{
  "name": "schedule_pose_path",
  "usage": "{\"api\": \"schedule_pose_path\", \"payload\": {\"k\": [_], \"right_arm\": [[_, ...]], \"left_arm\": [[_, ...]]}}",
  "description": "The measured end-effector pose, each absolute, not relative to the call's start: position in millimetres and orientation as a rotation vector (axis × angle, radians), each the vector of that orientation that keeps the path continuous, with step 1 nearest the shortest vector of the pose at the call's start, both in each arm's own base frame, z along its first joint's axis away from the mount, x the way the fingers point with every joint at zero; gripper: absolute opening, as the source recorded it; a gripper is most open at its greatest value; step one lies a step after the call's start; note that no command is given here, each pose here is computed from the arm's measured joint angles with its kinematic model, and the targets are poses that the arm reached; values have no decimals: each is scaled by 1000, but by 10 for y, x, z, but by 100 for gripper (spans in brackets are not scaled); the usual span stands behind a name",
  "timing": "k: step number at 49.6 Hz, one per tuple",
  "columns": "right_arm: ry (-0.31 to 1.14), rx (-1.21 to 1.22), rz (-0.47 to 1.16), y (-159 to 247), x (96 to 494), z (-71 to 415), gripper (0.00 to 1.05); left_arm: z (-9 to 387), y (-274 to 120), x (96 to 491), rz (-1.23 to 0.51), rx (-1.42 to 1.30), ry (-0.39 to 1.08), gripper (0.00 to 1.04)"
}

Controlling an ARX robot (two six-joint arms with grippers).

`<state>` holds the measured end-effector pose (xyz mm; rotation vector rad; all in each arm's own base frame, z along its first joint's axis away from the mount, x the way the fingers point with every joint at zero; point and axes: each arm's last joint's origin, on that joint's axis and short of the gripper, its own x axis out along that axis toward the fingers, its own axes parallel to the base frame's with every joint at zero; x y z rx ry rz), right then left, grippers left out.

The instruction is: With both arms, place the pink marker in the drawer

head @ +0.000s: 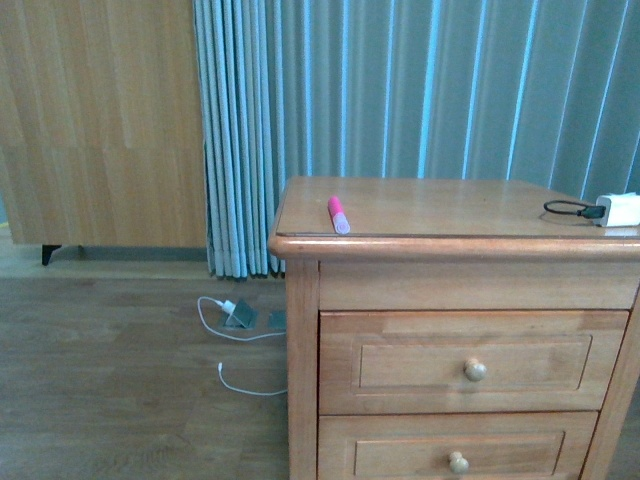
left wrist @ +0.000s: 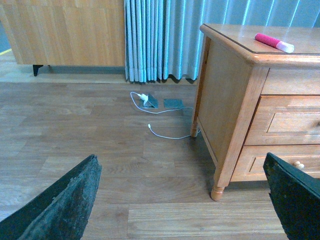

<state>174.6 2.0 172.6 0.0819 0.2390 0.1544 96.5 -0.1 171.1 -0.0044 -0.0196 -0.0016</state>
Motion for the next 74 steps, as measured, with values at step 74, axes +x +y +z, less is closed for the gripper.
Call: {"api": "schedule_pose_path", "payload": {"k": [74], "right_arm": [[387, -3, 83, 619, 4511, 571, 96]], "left_arm": [[1711, -1, 965, -2, -4, -20, 99]]}}
